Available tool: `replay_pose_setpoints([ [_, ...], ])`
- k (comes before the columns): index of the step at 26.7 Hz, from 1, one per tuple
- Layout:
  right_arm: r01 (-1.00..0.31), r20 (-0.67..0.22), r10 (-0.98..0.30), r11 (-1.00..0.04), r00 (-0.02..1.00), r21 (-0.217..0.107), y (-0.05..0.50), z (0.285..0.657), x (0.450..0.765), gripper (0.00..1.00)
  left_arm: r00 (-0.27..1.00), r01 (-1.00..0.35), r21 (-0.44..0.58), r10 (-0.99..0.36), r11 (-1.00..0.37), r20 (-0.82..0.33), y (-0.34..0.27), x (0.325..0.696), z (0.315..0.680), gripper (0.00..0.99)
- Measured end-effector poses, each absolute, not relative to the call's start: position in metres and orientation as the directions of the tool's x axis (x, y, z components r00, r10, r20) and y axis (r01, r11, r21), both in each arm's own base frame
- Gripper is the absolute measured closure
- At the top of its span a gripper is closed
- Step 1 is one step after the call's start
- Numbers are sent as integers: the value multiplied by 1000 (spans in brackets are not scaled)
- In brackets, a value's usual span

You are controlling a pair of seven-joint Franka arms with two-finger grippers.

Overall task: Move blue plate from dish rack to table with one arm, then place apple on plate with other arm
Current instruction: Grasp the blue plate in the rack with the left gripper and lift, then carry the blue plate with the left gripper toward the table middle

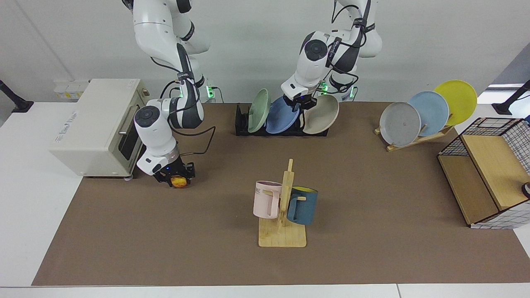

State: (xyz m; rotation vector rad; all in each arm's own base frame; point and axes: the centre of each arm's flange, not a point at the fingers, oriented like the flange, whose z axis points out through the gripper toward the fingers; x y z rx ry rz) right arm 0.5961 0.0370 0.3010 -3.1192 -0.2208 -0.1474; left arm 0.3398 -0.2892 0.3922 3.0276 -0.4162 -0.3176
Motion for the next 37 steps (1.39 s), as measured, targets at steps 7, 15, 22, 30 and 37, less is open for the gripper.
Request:
replay_pose_setpoints([
  [7,146,132,145,-989,981,-2,40,321,610,322,950,-226,108,-244,-968,-195,-279,348,411,863],
  [15,156,140,154,-988,978,-4,43,390,637,322,966,-145,101,-163,-984,-201,-241,386,451,863],
  [22,165,154,164,-986,974,8,33,424,640,322,987,-78,138,-96,-987,-128,-207,430,480,863],
  [30,227,148,231,-973,962,46,9,443,634,322,998,-23,286,-38,-958,-46,-188,497,482,863],
  [37,228,119,231,-973,966,37,-9,460,623,322,995,94,478,66,-874,-74,-179,542,419,863],
])
